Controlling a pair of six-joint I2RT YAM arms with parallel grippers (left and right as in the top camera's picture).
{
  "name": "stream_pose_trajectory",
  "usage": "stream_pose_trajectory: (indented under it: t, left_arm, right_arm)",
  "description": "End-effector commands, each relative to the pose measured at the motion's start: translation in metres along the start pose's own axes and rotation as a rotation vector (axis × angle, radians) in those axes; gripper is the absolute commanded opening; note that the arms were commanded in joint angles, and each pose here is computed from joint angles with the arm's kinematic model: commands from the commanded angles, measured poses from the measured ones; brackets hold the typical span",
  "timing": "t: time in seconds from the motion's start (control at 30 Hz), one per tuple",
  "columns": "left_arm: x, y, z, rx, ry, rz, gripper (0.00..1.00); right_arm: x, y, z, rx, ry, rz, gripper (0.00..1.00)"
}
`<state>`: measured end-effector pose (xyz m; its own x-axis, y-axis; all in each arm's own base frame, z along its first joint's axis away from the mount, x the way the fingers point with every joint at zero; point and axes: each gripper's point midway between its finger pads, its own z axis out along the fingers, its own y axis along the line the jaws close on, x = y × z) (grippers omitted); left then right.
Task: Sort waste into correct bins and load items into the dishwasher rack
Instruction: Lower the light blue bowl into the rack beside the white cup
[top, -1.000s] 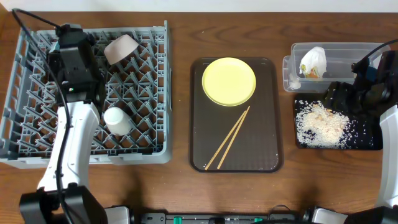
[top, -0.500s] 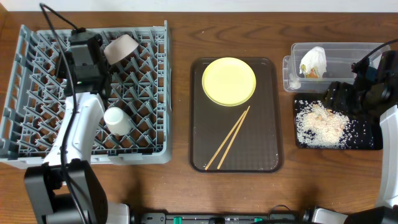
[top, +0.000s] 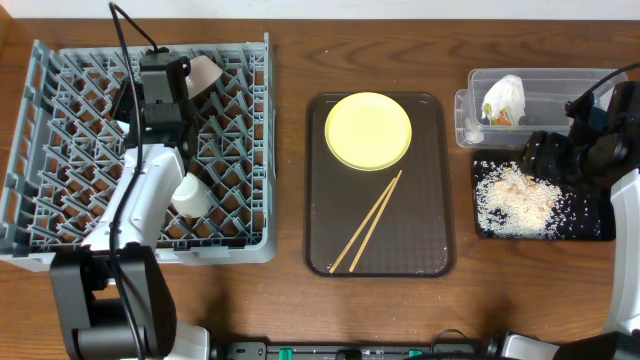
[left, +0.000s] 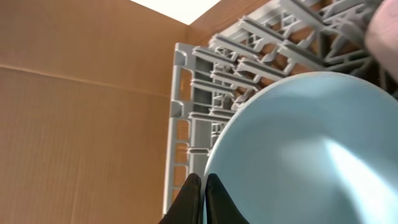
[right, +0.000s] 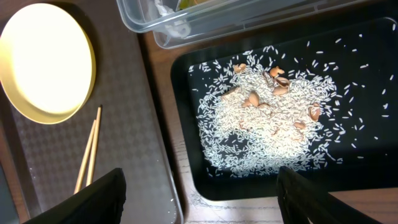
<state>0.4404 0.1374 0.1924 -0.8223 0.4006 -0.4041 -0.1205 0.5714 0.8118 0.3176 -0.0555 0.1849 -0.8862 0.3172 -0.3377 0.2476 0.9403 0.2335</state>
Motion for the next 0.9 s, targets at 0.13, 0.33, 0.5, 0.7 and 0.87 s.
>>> stream_pose_trajectory:
  t: [0.13,0.33,0.5,0.7,0.87]
  left_arm:
    - [0.005,0.001,0.001,-0.038,0.026,0.028,0.06]
    - [0.012,-0.007,0.0,-0.025,0.049,0.064,0.06]
    - [0.02,-0.014,0.0,-0.003,0.077,0.09,0.06]
    - [0.017,-0.026,-0.008,0.025,0.066,0.126,0.06]
    - [0.011,-0.046,-0.02,0.064,0.044,0.179,0.06]
  right_arm:
    - [-0.004,0.002,-0.005,-0.009,-0.016,-0.002,0.75]
    - [-0.004,0.002,-0.005,-0.009,-0.015,-0.002,0.75]
    - [-0.004,0.002,-0.005,-0.009,-0.015,-0.002,0.75]
    - [-0.004,0.002,-0.005,-0.009,-0.015,-0.002,0.75]
    - [-0.004,0.002,-0.005,-0.009,-0.015,-0.002,0.76]
